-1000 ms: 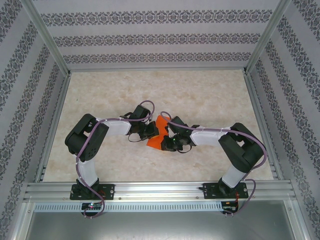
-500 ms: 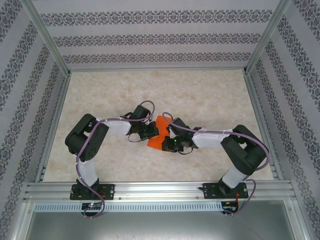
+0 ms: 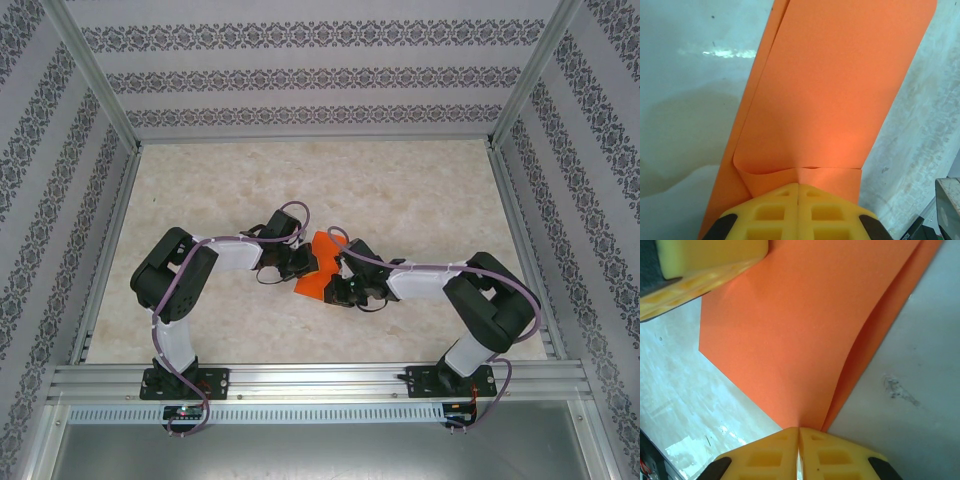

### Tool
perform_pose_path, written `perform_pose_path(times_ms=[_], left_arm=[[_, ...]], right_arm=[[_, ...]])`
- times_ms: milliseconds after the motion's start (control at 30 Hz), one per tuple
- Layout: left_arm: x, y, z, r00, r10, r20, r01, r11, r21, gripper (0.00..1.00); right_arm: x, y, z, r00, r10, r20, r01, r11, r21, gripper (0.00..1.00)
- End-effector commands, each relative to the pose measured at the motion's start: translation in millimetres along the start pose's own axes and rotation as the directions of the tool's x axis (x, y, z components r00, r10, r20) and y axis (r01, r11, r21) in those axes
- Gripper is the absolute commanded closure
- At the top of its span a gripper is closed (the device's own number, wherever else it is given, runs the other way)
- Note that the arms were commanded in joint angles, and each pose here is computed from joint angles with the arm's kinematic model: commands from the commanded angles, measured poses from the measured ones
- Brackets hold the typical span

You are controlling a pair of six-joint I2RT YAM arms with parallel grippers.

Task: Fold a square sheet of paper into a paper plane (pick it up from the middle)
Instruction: Fold the triangle a second time at the center of the table.

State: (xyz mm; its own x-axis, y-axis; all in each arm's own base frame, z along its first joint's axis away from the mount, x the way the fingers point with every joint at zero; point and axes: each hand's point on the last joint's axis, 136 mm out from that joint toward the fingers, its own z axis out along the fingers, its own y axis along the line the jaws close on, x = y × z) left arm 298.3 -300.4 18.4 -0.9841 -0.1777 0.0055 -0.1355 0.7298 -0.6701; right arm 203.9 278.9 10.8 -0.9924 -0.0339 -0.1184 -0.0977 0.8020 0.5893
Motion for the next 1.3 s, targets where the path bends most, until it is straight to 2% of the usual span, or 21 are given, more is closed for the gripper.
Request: perform_pose_path(times_ms=[0,233,433,567,733,800,1033,1267], left_arm=[[7.4,30.8,9.7,0.999,-0.028,-0.026,0.025,0.994,-0.107,0.99],[6.4,28.7,9.7,0.999,-0.031,-0.023,0.029,0.995,-0.100,0.99],[6.2,28.0,10.2,0.999,-0.028,-0.025,0.026,0.995,-0.096,0.99],[6.7,27.6,10.3,0.999,-0.028,-0.028,0.025,0.995,-0.096,0.99],[5.5,27.1,9.5,0.999,-0.025,-0.025,0.023,0.995,-0.097,0.99],[6.3,27.5,9.5,0.999,-0.026,-0.027,0.023,0.995,-0.099,0.99],[8.0,31.9,9.4,0.999,-0.036,-0.025,0.033,0.993,-0.109,0.99],[6.5,30.3,9.3,0.999,-0.034,-0.024,0.031,0.994,-0.106,0.99]], right_arm=[[27.4,-20.1,-1.1,0.996,0.051,-0.078,-0.046,0.996,0.070,0.89],[-17.0,41.0,-31.2,0.995,-0.015,0.096,0.024,0.996,-0.091,0.88],[-35.3,48.9,-10.7,0.996,-0.025,0.086,0.033,0.996,-0.083,0.87],[-42.7,34.6,8.9,0.996,0.004,0.088,0.001,0.999,-0.050,0.88],[-18.4,-4.2,31.5,0.999,0.039,-0.005,-0.038,0.998,0.058,0.88],[-13.4,-7.5,31.2,0.999,0.052,-0.011,-0.052,0.998,0.047,0.88],[-14.5,17.1,0.9,1.000,0.010,0.017,-0.010,1.000,-0.015,0.87],[18.6,-24.8,23.7,0.994,0.084,-0.072,-0.080,0.995,0.055,0.87]])
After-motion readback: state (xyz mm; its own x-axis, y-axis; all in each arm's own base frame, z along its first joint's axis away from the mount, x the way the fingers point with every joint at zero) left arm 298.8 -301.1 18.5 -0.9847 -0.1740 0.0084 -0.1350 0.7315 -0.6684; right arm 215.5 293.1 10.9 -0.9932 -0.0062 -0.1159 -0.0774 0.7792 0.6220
